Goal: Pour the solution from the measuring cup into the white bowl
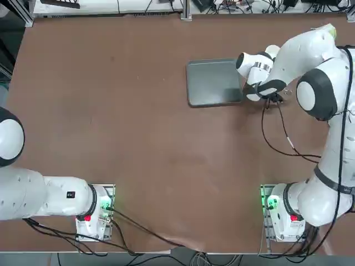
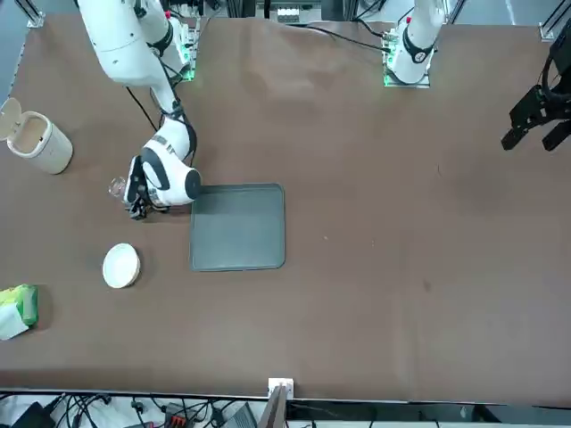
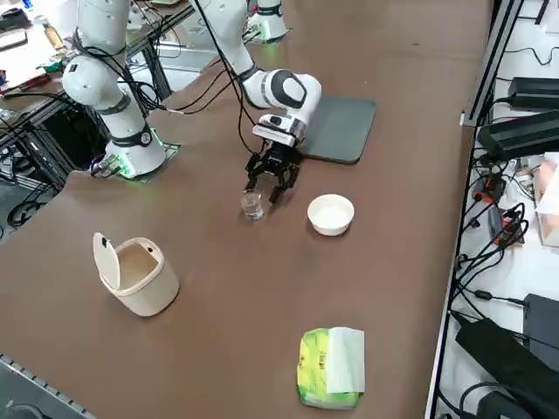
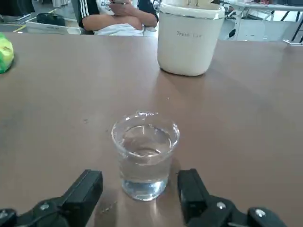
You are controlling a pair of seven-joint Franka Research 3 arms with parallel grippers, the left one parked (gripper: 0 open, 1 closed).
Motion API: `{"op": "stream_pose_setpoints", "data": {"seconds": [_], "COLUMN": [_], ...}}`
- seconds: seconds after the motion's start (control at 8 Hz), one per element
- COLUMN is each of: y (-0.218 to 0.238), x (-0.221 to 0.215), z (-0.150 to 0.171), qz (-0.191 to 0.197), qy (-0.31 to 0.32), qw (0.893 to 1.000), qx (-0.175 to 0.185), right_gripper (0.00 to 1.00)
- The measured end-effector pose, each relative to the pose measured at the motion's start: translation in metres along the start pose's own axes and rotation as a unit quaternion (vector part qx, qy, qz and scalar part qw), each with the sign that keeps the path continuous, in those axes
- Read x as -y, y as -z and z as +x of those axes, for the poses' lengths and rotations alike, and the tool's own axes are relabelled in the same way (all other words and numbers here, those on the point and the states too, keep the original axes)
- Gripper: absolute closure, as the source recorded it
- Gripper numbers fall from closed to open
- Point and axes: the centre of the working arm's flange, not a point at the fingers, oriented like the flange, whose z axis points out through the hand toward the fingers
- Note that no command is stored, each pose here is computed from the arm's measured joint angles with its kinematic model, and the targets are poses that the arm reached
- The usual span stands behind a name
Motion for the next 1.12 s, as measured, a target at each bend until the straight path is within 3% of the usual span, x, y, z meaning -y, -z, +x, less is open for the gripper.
{"op": "stream_pose_setpoints", "data": {"seconds": [0.75, 0.88, 1.12], "y": [-0.033, -0.033, -0.032], "x": [0.002, 0.002, 0.002], "z": [0.001, 0.001, 0.001], "qz": [-0.010, -0.010, -0.010], "qy": [-0.013, -0.014, -0.014], "qw": [0.999, 0.999, 0.999], "qx": [-0.037, -0.037, -0.038], "right_gripper": [0.04, 0.07, 0.22]}}
